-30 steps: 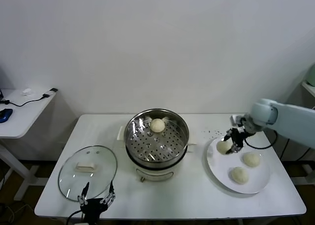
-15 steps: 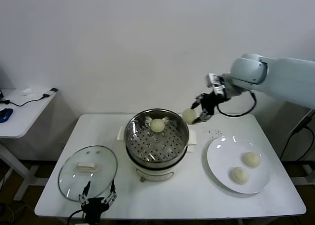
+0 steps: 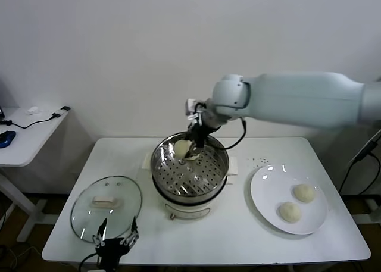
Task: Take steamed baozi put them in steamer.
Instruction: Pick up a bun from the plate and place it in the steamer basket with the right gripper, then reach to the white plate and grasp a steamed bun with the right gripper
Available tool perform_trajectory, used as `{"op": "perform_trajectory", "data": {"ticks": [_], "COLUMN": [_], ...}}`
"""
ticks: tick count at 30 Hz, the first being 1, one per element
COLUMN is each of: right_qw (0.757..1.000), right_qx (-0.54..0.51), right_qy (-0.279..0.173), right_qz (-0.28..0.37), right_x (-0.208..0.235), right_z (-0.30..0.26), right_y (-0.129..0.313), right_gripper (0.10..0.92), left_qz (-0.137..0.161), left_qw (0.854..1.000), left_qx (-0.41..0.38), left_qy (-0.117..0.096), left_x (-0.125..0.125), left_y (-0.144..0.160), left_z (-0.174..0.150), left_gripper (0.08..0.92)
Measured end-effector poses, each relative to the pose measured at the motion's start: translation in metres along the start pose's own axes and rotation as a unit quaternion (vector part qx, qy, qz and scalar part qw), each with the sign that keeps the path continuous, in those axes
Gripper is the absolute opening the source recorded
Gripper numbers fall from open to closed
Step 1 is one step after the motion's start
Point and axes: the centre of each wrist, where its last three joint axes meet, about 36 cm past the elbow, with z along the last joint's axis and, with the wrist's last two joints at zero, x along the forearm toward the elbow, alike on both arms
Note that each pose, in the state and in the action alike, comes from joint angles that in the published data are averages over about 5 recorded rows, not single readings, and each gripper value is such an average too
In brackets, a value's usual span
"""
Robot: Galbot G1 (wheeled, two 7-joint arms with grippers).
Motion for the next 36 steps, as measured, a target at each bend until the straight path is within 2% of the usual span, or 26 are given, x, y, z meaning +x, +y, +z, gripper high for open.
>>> {"op": "perform_trajectory", "data": {"ticks": [9,16,21,25,29,36], "right_qw": [1.0,1.0,1.0,1.0,1.0,1.0], "right_qx": [-0.006,-0.013,-0.009,0.001,0.01,0.013], "right_qy": [0.015,0.014,0.014,0.012,0.005,-0.011], "right_qz": [-0.004,-0.003,-0.003,-0.002,0.001,0.001], "right_x": [-0.064,-0.088,-0.09,-0.076,-0.045,0.037], "right_z": [-0.015,-0.019,-0.017,-0.012,0.003,0.057], "right_y": [0.004,0.005,0.004,-0.002,-0.013,-0.031], "right_gripper": [0.612,0.623,0.743,0.813,0.822,0.823], "left_qz": [0.0,0.0,0.0,0.001,0.003,0.005], "left_qw": [1.0,1.0,1.0,1.0,1.0,1.0], "left_qx": [0.002,0.003,0.003,0.004,0.005,0.004], "left_qy": [0.003,0.003,0.004,0.004,0.004,0.001], "left_x": [-0.005,-0.009,-0.01,-0.01,-0.009,-0.01], "left_y": [0.0,0.0,0.0,-0.001,-0.002,-0.002], "left_z": [0.003,0.002,0.001,0.0,-0.001,-0.005], "left_gripper": [0.823,0.823,0.823,0.823,0.823,0.823]}}
